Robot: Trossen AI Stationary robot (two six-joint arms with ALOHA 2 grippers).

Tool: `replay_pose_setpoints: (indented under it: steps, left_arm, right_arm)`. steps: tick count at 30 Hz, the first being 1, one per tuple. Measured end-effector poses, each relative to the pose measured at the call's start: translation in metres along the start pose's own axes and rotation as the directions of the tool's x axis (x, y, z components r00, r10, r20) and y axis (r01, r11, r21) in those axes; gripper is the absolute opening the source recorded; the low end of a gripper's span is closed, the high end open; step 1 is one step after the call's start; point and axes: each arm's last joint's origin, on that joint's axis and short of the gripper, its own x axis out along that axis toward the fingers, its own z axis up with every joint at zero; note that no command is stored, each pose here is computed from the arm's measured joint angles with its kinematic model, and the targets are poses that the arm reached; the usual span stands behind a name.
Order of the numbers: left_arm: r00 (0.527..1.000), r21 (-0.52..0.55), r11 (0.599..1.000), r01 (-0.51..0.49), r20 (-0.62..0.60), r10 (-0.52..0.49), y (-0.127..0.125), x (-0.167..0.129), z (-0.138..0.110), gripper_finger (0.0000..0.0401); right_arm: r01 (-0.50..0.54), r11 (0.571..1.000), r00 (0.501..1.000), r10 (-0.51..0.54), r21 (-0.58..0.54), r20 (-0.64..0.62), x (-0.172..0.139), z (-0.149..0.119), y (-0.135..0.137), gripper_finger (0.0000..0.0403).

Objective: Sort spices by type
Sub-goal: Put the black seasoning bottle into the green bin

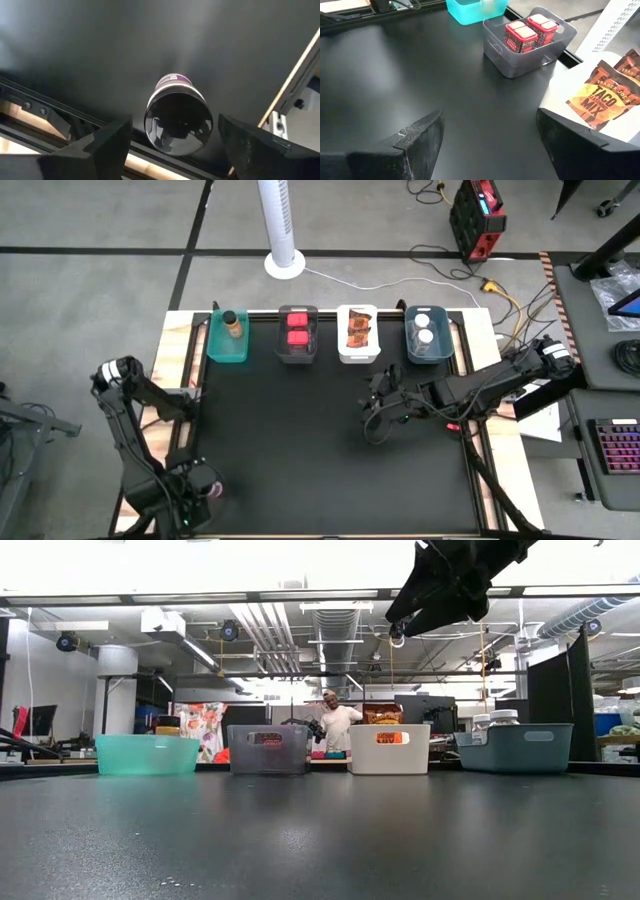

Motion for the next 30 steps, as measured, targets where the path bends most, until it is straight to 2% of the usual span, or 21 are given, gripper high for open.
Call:
replay_pose_setpoints:
  steps: [15, 18, 23, 30]
  left_arm:
    - [0.994, 0.020, 0.994, -0.107, 0.031, 0.106, -0.016, 0.030, -0.002, 0.0275]
    - [0.993, 0.029, 0.993, -0.115, 0.030, 0.115, -0.018, 0.034, 0.000, 0.0258]
    - [0.994, 0.038, 0.993, -0.109, 0.022, 0.108, -0.018, 0.033, 0.004, 0.0193]
    - [0.995, 0.042, 0.995, -0.096, -0.027, 0.097, -0.016, 0.030, 0.011, 0.0193]
  right_arm:
    - [0.000, 1.000, 1.000, 0.000, 0.000, 0.000, 0.000, 0.000, 0.000, 0.0288]
    - [0.000, 1.000, 1.000, 0.000, 0.000, -0.001, 0.000, 0.000, 0.000, 0.0288]
    - [0.000, 1.000, 1.000, 0.000, 0.000, -0.001, 0.000, 0.000, 0.000, 0.0295]
    - [0.001, 1.000, 1.000, -0.001, -0.002, -0.003, 0.000, 0.000, 0.000, 0.0296]
